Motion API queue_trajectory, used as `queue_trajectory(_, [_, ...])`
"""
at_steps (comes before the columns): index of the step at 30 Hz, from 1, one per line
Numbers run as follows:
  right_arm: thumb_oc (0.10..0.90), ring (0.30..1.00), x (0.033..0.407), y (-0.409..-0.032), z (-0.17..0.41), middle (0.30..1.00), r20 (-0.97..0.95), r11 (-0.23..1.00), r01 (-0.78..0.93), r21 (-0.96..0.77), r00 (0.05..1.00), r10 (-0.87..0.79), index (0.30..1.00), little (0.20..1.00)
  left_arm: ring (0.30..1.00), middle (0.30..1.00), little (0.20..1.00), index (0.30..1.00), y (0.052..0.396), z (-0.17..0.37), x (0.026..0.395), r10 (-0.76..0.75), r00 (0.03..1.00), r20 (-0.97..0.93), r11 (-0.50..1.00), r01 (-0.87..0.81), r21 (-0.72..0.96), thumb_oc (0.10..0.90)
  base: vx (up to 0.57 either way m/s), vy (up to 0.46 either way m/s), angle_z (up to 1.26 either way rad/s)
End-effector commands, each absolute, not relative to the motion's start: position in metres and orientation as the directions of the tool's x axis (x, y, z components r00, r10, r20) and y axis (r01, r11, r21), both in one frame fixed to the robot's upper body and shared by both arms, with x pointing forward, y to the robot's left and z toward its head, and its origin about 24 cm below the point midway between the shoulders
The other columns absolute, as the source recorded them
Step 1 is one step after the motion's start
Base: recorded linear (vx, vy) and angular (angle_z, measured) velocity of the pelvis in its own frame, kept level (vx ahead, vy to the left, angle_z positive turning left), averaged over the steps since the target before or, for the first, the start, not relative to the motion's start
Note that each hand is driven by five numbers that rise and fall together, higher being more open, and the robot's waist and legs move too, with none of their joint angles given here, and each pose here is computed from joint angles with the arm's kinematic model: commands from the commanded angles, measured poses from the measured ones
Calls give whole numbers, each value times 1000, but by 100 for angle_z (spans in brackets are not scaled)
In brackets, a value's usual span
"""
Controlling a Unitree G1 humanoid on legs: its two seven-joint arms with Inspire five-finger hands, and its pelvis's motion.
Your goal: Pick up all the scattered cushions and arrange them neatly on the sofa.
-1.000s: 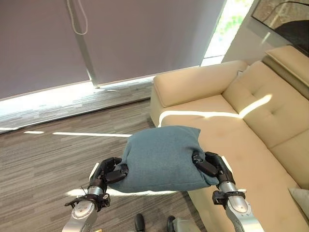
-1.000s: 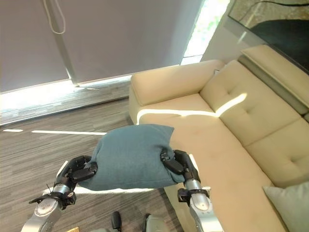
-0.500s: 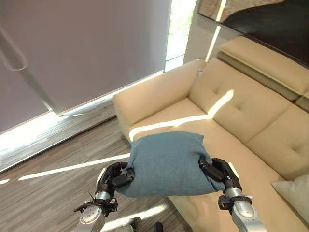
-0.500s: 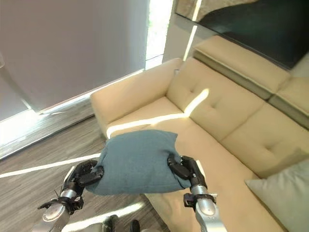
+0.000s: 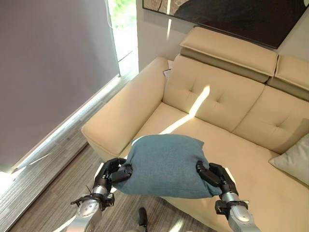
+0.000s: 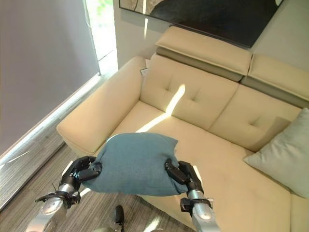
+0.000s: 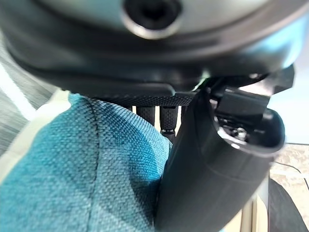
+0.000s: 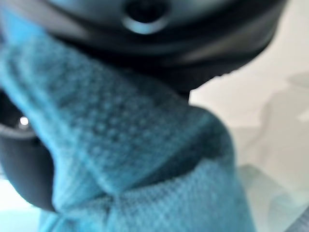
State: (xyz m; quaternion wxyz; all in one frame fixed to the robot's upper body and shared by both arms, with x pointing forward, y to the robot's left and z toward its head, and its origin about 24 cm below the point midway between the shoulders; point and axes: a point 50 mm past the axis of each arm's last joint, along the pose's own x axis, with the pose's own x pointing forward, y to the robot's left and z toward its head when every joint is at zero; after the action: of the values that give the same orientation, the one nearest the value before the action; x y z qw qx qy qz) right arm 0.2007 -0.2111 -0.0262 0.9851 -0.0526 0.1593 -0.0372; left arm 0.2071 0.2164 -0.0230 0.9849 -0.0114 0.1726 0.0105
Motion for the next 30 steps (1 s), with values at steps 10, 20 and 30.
queue_trajectory(10, [400, 300, 246, -182, 46, 300, 84, 990, -58, -131, 994, 69, 300, 300, 300, 300, 300, 300, 162, 38, 232, -173, 983, 61, 956, 182, -229, 400, 3, -64, -55])
queue_trajectory(20, [400, 300, 241, -198, 41, 300, 52, 988, -16, -154, 998, 24, 300, 300, 300, 300, 300, 300, 149, 38, 235, -202, 977, 62, 946, 211, -248, 400, 36, -142, -22])
queue_trajectory(30, [400, 300, 238, -200, 35, 300, 23, 988, -8, -156, 1000, 12, 300, 300, 300, 300, 300, 300, 154, 37, 234, -192, 980, 45, 953, 197, -229, 400, 116, 44, -29])
